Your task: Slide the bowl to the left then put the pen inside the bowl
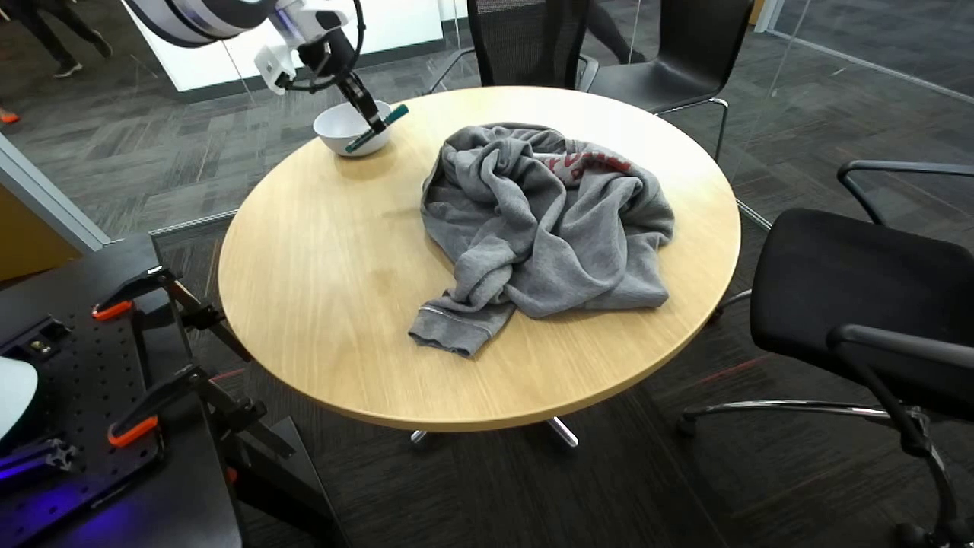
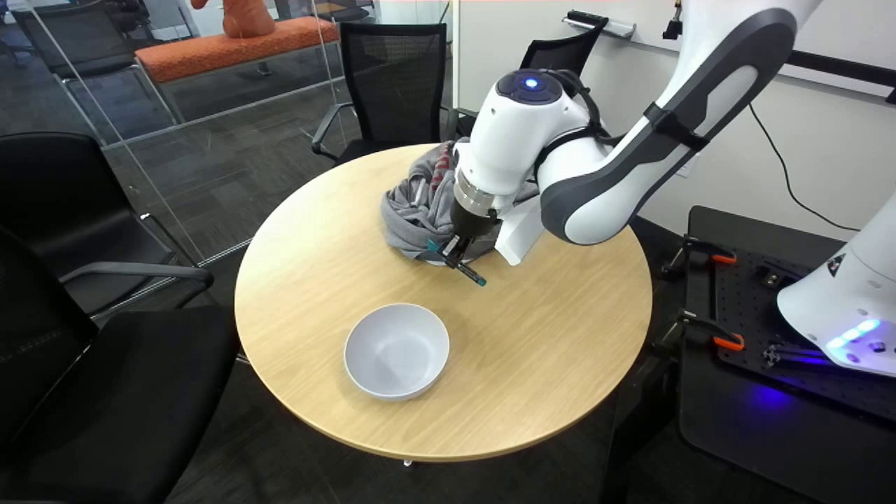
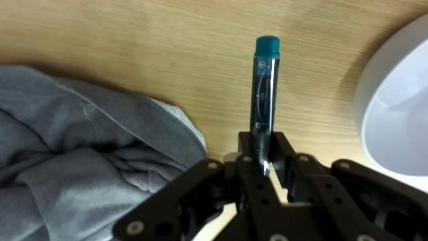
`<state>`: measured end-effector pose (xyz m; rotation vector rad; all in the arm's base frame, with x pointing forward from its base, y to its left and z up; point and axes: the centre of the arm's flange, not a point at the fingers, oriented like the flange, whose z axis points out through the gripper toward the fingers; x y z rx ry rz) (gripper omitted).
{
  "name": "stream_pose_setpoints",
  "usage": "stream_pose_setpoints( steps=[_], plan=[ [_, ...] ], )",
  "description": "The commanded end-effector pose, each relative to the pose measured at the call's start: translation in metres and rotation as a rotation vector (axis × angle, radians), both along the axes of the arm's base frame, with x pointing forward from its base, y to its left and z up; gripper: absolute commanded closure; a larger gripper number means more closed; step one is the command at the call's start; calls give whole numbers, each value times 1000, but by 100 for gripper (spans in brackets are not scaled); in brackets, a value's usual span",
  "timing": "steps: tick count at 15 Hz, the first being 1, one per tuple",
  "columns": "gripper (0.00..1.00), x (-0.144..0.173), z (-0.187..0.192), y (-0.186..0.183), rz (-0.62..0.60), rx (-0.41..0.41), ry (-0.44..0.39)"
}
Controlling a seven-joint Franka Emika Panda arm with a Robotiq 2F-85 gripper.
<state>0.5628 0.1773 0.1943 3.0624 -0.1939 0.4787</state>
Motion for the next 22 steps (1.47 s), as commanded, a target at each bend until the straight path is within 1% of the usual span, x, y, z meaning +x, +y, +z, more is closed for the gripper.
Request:
stream_pose_setpoints(
  steps=[1,6,9,12,18,22],
  plan=[
    [95,22,25,24,143,-27,-9],
    [95,43,39,60,386,-28,36],
    [95,52,44,78,507,-30,67],
    [95,60,41,95,612,-40,95],
    [95,63,15,127,761,-41,122],
    [95,60,-1,135,818,-40,115]
  ],
)
